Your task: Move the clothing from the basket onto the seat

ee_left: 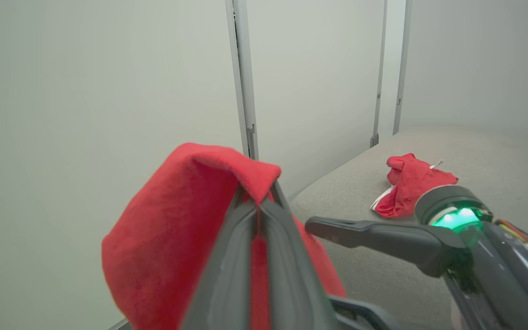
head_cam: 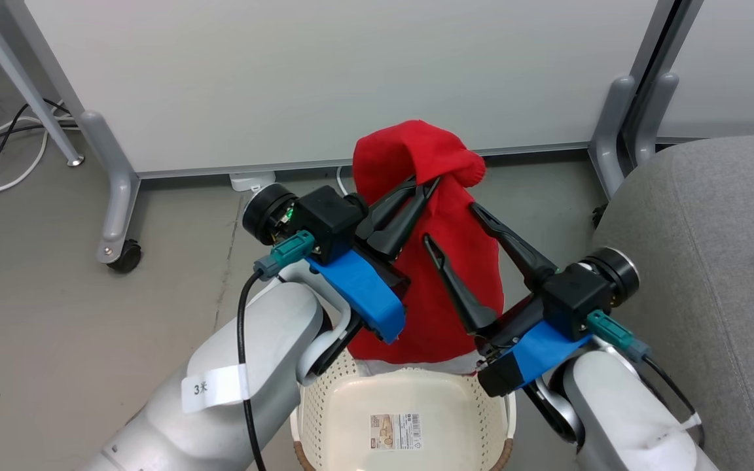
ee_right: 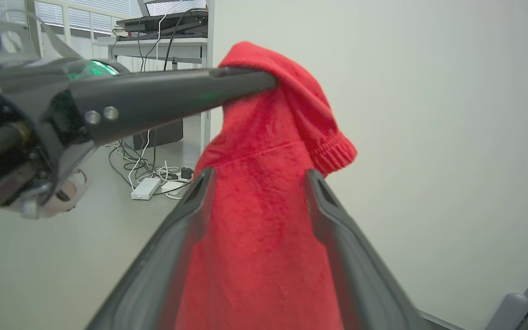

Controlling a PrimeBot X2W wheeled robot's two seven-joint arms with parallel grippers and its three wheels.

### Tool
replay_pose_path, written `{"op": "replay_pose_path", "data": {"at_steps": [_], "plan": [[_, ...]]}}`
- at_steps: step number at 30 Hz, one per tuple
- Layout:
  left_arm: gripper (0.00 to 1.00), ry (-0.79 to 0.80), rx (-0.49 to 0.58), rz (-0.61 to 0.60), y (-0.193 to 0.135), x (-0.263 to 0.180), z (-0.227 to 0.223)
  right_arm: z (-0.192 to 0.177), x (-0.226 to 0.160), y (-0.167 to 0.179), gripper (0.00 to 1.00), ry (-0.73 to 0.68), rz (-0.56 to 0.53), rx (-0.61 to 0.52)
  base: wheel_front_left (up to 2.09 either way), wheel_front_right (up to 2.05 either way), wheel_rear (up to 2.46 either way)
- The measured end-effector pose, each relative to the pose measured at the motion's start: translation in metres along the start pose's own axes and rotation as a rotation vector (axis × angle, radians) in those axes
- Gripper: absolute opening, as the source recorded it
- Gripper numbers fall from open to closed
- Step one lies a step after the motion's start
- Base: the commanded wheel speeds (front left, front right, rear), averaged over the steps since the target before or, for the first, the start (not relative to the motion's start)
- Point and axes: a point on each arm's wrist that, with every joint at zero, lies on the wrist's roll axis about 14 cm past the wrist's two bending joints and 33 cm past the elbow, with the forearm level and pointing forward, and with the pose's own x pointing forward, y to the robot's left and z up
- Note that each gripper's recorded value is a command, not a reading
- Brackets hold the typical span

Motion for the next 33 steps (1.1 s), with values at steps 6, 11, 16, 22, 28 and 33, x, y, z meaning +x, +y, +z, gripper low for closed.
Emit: {"op": "replay_pose_path", "data": {"at_steps": [6,11,16,22,28,33], "plan": [[0.00,-0.004,-0.005,-0.008,-0.003,0.004,0.000,-0.006,0.011,0.009,1.00,0.018,0.042,-0.027,0.00,0.00,0.00],[0.00,-0.008,-0.004,-0.012,-0.004,0.005,0.001,-0.011,0.017,0.008,1.00,0.032,0.039,-0.043,0.00,0.00,0.00],[0.00,-0.011,-0.005,-0.010,-0.003,0.005,0.002,-0.014,0.020,0.007,1.00,0.038,0.029,-0.044,0.00,0.00,0.00],[0.00,-0.018,-0.002,-0.010,-0.003,0.006,0.003,-0.022,0.018,0.005,1.00,0.064,0.026,-0.066,0.00,0.00,0.00],[0.00,-0.037,-0.013,-0.030,-0.011,0.011,0.007,-0.029,0.020,0.003,1.00,0.086,0.022,-0.068,0.00,0.00,0.00],[0.00,-0.048,-0.014,-0.046,-0.016,0.013,0.011,-0.031,0.026,0.001,1.00,0.093,0.020,-0.068,0.00,0.00,0.00]]}}
